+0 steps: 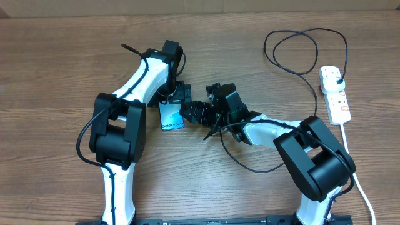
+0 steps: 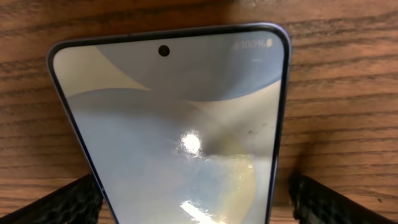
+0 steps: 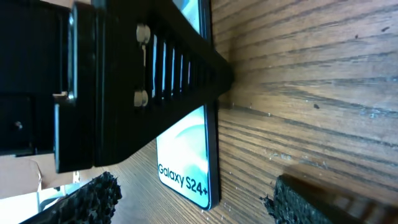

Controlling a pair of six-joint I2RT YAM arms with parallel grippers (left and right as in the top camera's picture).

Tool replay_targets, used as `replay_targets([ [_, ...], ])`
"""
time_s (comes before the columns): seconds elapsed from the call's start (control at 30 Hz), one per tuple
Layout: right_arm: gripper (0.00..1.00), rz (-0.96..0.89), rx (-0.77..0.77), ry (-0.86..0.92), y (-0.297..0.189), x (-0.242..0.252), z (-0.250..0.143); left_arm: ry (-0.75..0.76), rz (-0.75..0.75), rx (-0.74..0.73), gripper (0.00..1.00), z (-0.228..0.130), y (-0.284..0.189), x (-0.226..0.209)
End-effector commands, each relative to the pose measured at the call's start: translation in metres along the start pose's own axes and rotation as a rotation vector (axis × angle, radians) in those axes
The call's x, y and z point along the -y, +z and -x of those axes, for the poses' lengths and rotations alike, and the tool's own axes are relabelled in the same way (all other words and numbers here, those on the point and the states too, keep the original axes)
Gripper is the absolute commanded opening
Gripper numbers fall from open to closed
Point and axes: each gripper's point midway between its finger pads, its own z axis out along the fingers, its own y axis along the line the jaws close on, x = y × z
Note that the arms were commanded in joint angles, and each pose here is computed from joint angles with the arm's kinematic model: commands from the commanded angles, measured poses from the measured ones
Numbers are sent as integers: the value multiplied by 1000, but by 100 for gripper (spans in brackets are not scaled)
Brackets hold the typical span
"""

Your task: Plug charger to phone and switch on socket

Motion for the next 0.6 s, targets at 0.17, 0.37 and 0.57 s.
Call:
replay_targets([
  [0.17, 81, -29, -7, 8, 5, 11, -7, 4, -18, -103, 83, -21, 25, 5],
  [0.37, 86, -27, -16, 7, 5, 10, -9, 71, -63, -142, 84, -30, 24, 11],
  [0.57, 87, -19, -35, -19, 9, 5, -18, 157, -208, -197, 78, -42, 18, 33],
])
